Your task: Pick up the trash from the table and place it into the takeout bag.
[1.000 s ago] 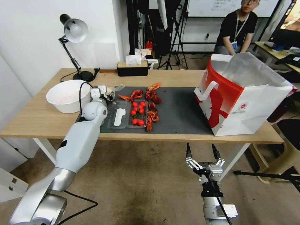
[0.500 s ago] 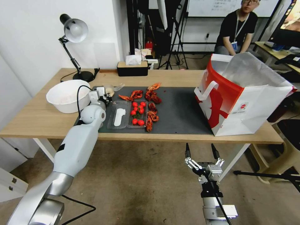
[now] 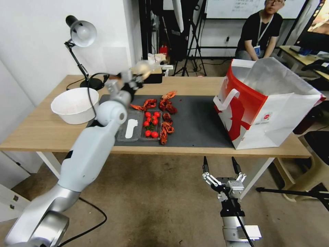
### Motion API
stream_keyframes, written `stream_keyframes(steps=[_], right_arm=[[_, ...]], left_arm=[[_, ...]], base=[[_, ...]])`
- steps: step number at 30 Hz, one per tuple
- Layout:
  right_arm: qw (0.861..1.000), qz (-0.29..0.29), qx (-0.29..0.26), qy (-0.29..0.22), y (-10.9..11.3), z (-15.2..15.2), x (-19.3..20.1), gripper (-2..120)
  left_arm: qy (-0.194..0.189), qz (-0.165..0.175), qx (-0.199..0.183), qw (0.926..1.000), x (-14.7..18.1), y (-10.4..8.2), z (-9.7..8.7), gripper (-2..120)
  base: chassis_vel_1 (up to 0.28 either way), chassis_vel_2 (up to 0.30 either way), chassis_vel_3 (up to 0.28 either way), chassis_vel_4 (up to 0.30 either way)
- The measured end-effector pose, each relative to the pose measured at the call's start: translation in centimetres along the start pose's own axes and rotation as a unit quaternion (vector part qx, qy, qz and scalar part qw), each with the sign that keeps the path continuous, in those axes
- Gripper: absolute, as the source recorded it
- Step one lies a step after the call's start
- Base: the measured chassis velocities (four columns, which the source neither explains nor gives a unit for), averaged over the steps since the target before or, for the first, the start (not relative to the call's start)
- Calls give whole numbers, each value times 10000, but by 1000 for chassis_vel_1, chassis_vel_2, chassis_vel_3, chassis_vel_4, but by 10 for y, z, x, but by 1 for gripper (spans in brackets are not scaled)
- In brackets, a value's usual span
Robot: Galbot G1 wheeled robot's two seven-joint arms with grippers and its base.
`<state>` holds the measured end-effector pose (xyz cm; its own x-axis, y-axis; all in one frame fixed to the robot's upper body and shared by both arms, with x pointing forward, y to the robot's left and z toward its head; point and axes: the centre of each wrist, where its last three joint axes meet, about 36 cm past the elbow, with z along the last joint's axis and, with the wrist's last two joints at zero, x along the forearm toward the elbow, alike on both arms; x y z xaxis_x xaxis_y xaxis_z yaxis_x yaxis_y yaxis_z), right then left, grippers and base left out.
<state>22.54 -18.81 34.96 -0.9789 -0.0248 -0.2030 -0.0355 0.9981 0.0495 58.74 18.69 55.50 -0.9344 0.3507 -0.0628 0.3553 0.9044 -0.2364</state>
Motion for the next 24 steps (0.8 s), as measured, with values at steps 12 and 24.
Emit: stream_keyframes(steps=[12, 24], right_arm=[[10000, 43, 5, 10, 2, 0, 1, 100], [9999, 121, 29, 55, -4, 10, 4, 100]], left_arm=[[90, 2060, -233, 9782, -28, -144, -33, 2], [136, 2891, -282, 9568, -45, -242, -32, 2]], base=[[0, 0, 0, 0], [0, 0, 0, 0]])
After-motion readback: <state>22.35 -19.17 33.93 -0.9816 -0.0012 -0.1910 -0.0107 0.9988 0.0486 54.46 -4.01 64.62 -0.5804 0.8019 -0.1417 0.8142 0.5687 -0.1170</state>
